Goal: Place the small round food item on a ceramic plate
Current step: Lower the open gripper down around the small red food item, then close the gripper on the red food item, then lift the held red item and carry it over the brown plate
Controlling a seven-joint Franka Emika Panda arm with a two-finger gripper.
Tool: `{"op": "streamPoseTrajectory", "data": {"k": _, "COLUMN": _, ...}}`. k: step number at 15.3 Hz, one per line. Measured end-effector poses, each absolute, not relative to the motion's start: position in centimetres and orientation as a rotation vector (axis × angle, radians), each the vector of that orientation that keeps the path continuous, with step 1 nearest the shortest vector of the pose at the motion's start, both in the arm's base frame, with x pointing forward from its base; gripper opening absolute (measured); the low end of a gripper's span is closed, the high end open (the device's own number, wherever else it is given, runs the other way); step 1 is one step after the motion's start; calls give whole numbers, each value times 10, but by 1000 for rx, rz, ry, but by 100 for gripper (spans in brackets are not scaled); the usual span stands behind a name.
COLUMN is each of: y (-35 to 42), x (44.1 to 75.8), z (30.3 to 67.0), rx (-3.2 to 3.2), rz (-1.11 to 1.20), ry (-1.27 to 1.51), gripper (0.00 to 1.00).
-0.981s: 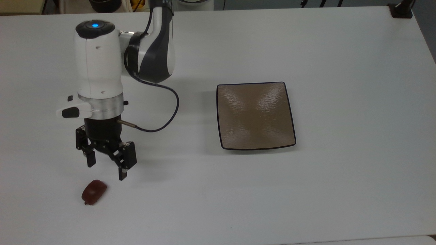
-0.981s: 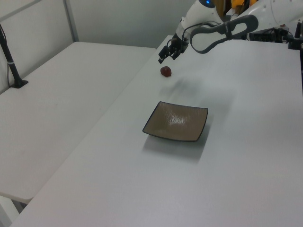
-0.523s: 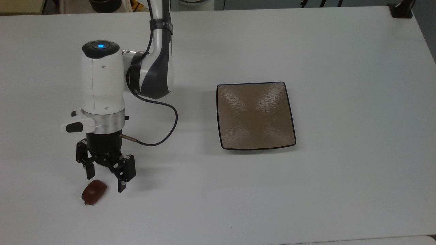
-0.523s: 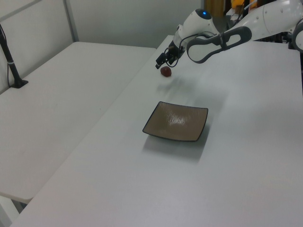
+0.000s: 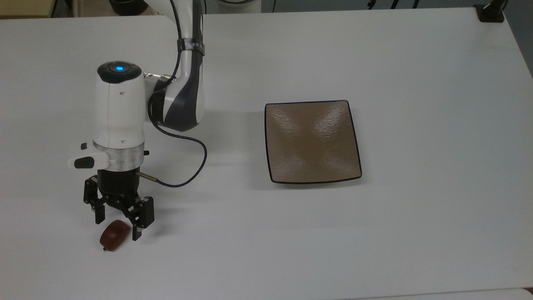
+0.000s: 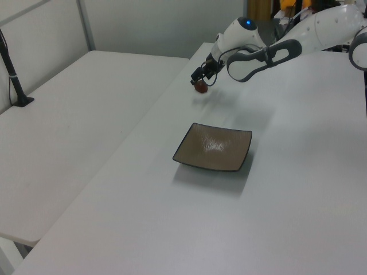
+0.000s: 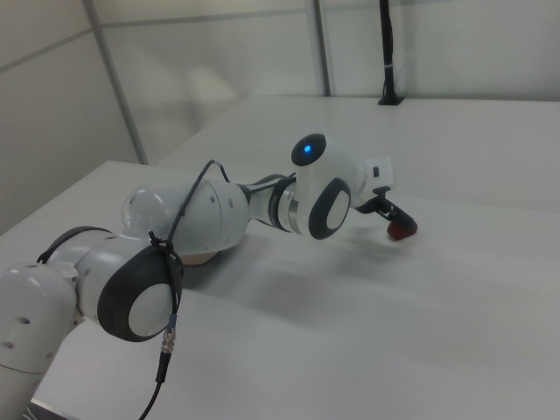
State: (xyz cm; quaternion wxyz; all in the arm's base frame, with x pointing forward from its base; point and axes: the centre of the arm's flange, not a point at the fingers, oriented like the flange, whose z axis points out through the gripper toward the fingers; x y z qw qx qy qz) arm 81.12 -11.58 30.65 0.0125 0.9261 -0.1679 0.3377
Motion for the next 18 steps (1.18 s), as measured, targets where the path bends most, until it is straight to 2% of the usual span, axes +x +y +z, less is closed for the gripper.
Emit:
{"op": "streamPoseTrajectory", "data": {"k": 5, "y": -118, "x": 810, "z": 275, "rx": 2873, "rz": 997, "ry": -469, "gripper": 96}}
{"op": "streamPoseTrajectory", "data": {"k": 7, "y": -118, "x": 811, "z": 276, "rx": 2865, "rz": 1005, "ry": -456, "gripper": 78}}
{"op": "streamPoseTrajectory", "data": {"k": 11, "y": -115, "x": 813, "z": 282, "rx": 2854, "rz": 1053, "ry": -447, "gripper": 32}}
{"op": "streamPoseTrajectory", "data": {"k": 16, "y": -114, "x": 812, "z": 288, "rx": 2850, "rz": 1069, "ry": -444, "gripper": 12}}
{"op": "streamPoseTrajectory", "data": {"k": 18, "y": -111, "x": 810, "z": 300, "rx": 2850, "rz": 1077, "ry": -440, "gripper": 12}}
